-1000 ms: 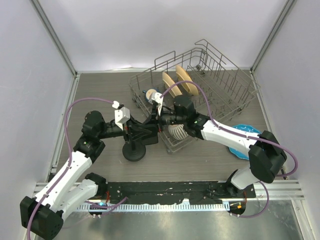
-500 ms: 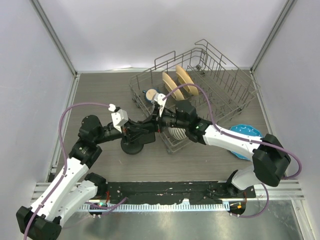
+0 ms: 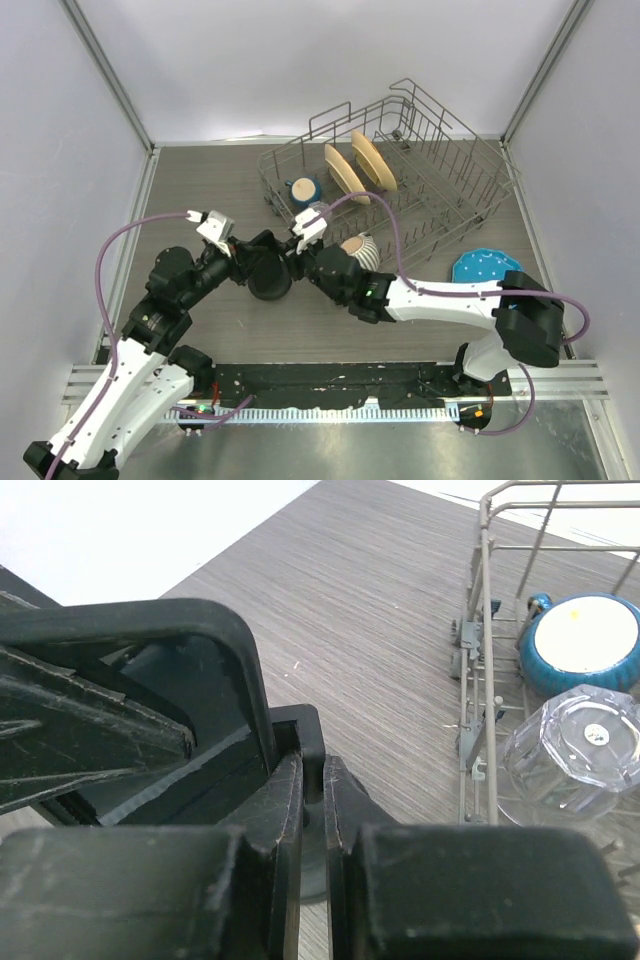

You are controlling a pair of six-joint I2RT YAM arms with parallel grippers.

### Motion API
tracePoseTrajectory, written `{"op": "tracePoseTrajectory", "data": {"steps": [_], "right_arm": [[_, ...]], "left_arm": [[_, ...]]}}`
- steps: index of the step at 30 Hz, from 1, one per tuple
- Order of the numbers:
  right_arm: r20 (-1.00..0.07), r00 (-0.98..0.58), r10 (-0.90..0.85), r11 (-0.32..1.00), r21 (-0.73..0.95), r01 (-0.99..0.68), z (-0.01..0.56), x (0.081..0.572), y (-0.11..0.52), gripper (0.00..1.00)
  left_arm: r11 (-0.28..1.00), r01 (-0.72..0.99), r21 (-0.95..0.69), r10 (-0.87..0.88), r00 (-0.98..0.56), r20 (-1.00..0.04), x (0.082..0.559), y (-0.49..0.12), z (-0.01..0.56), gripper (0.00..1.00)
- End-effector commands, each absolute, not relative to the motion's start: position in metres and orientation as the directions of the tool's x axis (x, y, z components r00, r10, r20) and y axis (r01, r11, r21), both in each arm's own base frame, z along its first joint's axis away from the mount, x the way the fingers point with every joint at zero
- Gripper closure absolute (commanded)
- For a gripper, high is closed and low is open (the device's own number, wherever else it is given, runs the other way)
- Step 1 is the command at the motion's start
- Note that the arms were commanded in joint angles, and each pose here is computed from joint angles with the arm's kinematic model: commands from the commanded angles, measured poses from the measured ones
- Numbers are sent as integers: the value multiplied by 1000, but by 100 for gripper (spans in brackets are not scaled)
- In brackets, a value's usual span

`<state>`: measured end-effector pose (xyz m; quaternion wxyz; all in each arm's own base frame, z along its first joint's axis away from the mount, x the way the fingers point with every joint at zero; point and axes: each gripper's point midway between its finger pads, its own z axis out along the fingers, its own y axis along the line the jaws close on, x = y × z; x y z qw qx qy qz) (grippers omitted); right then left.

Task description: Place the phone on the phone stand

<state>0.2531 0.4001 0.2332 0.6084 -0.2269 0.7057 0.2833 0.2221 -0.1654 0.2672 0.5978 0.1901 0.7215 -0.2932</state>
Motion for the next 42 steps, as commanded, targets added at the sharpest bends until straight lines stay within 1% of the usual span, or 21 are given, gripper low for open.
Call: {"op": "tracePoseTrajectory", "data": {"steps": [1, 3, 5, 8, 13, 14, 16, 20, 25, 28, 30, 31, 33, 34, 35, 36, 38, 39, 40, 41, 42], "right_arm": [[-986, -28, 167, 957, 169, -236, 276, 300, 342, 99], [-987, -18, 161, 961, 161, -225, 279, 295, 351, 99], [-991, -2, 136, 967, 133, -219, 284, 290, 357, 99], [-994, 8, 113, 963, 107, -246, 290, 275, 381, 99], [-996, 9, 92, 966, 87, -242, 294, 258, 404, 99], [-998, 20, 52, 971, 46, -236, 294, 257, 404, 99], [-999, 30, 39, 972, 31, -235, 295, 251, 412, 99], [-997, 8, 80, 958, 75, -277, 298, 240, 432, 99], [-994, -10, 106, 937, 103, -334, 304, 221, 451, 99], [-988, -30, 152, 925, 153, -347, 308, 217, 447, 99], [-985, -49, 168, 918, 174, -357, 311, 215, 441, 99], [-990, -59, 127, 923, 140, -358, 305, 214, 437, 99], [-989, -71, 130, 935, 146, -322, 310, 223, 414, 99], [-991, -92, 96, 942, 120, -312, 304, 228, 401, 99], [-990, -124, 69, 928, 110, -357, 292, 231, 396, 99], [-984, -135, 112, 920, 155, -361, 306, 246, 375, 99], [-981, -181, 66, 875, 144, -462, 290, 255, 365, 99], [-978, -202, 50, 768, 167, -618, 298, 241, 377, 98], [-984, -178, 2, 752, 119, -649, 295, 259, 365, 94], [-985, -166, -41, 701, 90, -708, 289, 256, 366, 93], [-984, -154, -86, 511, 89, -855, 289, 230, 383, 91]], "left_arm": [[943, 287, -171, -163, -54, -985, 249, -96, 307, 100], [958, 233, -164, -154, -62, -986, 253, -88, 299, 100], [962, 239, -132, -116, -80, -990, 257, -92, 291, 100], [979, 171, -115, -102, -87, -991, 264, -84, 289, 100], [983, 172, -64, -46, -103, -994, 273, -94, 280, 100], [984, 174, -49, -32, -98, -995, 276, -96, 276, 100], [988, 149, -47, -31, -104, -994, 280, -96, 268, 100], [989, 111, -100, -86, -125, -988, 286, -97, 257, 100], [986, 119, -114, -95, -158, -983, 289, -104, 243, 100], [985, 114, -131, -109, -182, -977, 287, -104, 234, 100], [978, 148, -145, -117, -182, -976, 284, -109, 235, 100], [978, 157, -140, -110, -187, -976, 282, -110, 232, 100], [972, 181, -148, -117, -170, -978, 276, -110, 239, 100], [970, 193, -144, -109, -182, -977, 273, -111, 237, 100], [966, 209, -153, -118, -169, -979, 269, -111, 244, 100], [951, 262, -162, -118, -176, -977, 264, -120, 246, 100], [929, 327, -172, -117, -180, -977, 257, -129, 250, 100], [918, 355, -175, -119, -173, -978, 253, -132, 255, 100], [896, 407, -180, -112, -184, -977, 247, -141, 255, 100], [886, 429, -175, -105, -183, -978, 244, -143, 258, 100], [872, 458, -174, -108, -167, -980, 239, -145, 266, 100]]}}
